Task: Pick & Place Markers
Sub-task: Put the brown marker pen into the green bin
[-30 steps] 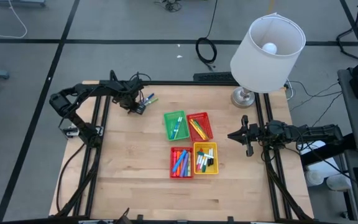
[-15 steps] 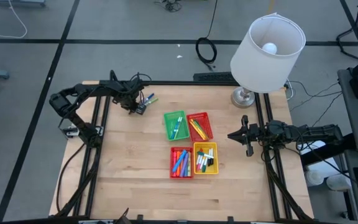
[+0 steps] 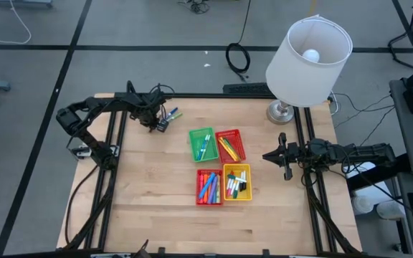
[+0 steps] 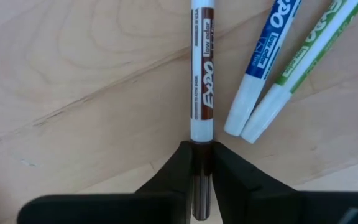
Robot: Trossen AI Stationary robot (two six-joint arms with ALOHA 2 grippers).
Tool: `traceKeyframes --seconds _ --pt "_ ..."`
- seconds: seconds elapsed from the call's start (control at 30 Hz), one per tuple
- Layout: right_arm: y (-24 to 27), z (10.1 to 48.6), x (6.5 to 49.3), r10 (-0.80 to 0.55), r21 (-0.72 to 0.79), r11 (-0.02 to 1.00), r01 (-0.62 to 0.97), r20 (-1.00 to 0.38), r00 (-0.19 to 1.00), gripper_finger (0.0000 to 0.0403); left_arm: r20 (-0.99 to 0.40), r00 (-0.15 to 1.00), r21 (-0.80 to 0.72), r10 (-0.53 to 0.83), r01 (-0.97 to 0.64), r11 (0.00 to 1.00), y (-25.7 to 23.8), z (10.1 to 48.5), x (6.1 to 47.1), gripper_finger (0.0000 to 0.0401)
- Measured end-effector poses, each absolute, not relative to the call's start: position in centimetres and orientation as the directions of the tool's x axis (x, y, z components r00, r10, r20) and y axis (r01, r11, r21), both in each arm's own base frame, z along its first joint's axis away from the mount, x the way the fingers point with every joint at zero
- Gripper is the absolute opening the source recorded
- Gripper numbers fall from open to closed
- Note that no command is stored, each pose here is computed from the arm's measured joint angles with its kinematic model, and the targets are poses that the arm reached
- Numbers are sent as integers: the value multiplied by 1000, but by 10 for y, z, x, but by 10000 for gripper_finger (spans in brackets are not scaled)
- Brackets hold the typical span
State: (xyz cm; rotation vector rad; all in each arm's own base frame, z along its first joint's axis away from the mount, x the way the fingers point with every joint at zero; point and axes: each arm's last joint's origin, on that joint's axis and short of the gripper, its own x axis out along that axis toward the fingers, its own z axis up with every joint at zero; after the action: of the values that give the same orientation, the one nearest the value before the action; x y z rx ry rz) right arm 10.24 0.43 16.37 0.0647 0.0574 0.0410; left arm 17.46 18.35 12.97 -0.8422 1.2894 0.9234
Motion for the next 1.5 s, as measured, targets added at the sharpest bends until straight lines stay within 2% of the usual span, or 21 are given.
traceKeyframes --seconds 0.13,0.57,0.8,0.97,1.13,1.33,1.5 --pt "4 164 102 43 66 997 -39 -56 998 18 -995 47 -6 91 -915 404 184 130 175 32" --pt "4 164 102 43 66 997 -39 -56 998 18 -994 50 -7 95 -916 402 184 130 175 34" --pt "4 164 102 43 66 997 -39 -56 998 18 -993 40 2 109 -931 365 170 151 170 33" --pt "4 164 102 43 66 997 -39 -56 997 18 -979 118 -43 165 -916 400 145 180 176 33" --pt "4 164 102 43 66 997 -39 -57 997 18 -948 256 -149 189 -882 447 112 203 188 33" --pt "4 164 102 43 66 997 -39 -56 997 18 -898 409 -277 160 -810 516 73 217 208 33" --pt "4 164 102 43 66 997 -39 -57 997 18 -885 450 -315 117 -766 561 46 232 231 33"
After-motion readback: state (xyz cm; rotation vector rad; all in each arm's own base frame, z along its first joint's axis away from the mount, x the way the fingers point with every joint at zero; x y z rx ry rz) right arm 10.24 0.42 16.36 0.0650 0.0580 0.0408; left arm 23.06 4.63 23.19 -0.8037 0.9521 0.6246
